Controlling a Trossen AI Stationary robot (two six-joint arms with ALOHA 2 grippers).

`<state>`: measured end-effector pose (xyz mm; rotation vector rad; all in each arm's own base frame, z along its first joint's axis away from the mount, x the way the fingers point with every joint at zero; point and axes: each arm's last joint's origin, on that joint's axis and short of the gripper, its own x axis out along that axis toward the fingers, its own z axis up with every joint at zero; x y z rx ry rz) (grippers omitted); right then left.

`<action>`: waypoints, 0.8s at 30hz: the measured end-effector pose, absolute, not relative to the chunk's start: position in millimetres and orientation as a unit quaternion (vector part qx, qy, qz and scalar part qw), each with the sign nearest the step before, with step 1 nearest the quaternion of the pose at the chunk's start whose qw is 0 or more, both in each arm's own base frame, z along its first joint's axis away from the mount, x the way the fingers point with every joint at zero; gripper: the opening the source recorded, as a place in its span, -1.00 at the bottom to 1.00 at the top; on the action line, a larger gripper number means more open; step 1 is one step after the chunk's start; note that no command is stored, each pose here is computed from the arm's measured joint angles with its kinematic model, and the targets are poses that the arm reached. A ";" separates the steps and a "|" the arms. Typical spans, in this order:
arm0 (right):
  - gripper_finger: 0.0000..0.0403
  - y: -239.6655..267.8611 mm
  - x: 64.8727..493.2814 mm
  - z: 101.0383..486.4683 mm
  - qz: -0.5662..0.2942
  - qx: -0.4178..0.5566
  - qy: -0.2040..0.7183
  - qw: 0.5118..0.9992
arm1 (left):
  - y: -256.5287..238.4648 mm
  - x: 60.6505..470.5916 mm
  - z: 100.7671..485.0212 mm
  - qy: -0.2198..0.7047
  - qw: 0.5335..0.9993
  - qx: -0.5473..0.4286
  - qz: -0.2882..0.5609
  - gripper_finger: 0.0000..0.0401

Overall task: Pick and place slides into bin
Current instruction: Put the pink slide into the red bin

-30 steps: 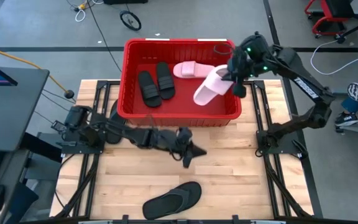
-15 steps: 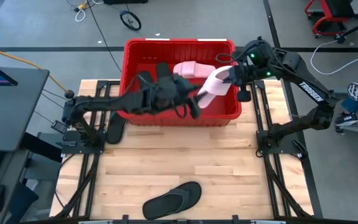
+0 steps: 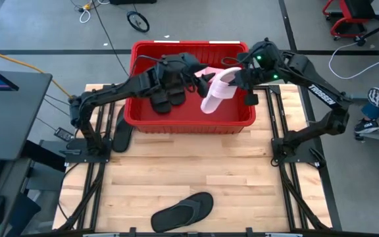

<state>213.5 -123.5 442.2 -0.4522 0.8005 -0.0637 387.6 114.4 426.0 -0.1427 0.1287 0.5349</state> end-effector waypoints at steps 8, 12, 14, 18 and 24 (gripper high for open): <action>-1.00 -124.9 243.9 431.8 -0.021 -0.238 0.382 0.893 | 129.2 397.0 407.0 0.102 0.955 -0.047 0.273 0.15; -1.00 -125.1 251.5 429.1 -0.029 -0.246 0.385 0.889 | 136.4 393.9 402.0 0.126 0.950 -0.048 0.282 0.20; -1.00 -125.6 252.3 428.3 -0.029 -0.246 0.387 0.888 | 138.7 392.6 400.5 0.134 0.948 -0.048 0.285 0.23; -1.00 -126.1 253.2 429.2 -0.031 -0.248 0.381 0.890 | 139.3 392.5 400.7 0.137 0.950 -0.034 0.280 0.24; -1.00 -126.6 254.4 430.7 -0.035 -0.252 0.373 0.892 | 137.6 393.5 400.4 0.138 0.958 -0.041 0.248 0.20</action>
